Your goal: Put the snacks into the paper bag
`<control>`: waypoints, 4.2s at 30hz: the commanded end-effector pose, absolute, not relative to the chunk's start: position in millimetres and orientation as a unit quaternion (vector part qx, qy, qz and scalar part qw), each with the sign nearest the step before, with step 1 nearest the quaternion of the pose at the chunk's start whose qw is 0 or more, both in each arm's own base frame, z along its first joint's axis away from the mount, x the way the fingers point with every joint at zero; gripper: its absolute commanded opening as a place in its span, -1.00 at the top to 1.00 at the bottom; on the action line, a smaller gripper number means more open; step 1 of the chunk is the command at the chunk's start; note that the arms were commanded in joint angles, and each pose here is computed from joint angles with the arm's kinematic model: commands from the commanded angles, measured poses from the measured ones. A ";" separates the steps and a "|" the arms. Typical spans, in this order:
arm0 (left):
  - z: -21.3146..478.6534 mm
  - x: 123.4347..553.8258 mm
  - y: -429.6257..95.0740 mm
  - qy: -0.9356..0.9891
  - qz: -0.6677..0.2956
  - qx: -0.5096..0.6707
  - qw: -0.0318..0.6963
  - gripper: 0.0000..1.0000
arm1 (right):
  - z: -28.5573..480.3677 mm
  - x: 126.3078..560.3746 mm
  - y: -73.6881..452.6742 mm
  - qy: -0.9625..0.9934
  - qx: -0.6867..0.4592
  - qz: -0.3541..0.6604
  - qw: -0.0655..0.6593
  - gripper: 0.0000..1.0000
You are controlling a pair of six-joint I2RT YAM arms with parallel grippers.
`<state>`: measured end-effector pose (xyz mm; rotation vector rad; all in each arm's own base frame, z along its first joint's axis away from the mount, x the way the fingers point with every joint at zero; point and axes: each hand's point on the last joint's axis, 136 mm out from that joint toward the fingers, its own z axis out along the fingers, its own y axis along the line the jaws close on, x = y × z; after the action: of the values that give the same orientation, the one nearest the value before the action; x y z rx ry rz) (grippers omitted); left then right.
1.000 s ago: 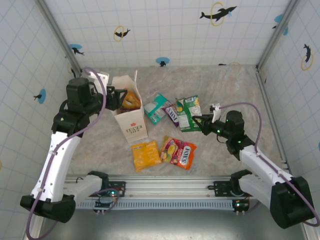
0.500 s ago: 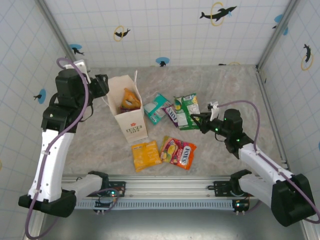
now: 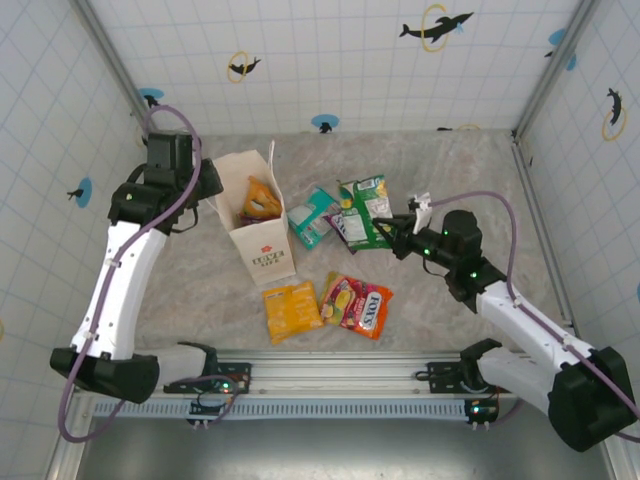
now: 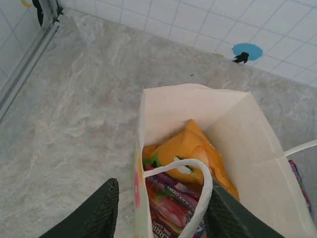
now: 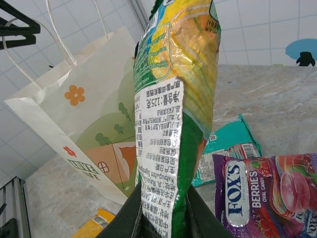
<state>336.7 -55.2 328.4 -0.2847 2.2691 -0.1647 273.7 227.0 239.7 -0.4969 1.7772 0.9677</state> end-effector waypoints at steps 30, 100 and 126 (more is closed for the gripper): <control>332.3 338.8 -64.2 0.889 -0.112 -0.104 0.433 1.00 | 467.4 243.1 351.2 0.537 -0.206 0.458 0.678 0.97; 319.3 348.6 -71.4 0.891 -0.121 -0.096 0.427 1.00 | 139.3 335.9 181.5 0.816 0.206 0.389 0.374 -0.04; 312.3 348.1 -69.3 0.896 -0.112 -0.096 0.418 1.00 | 71.0 382.6 207.4 0.814 0.285 0.409 0.297 -0.12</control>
<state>347.0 -71.2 320.2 -0.2430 2.2265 -0.2960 365.7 201.0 58.0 0.7465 2.2296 1.0333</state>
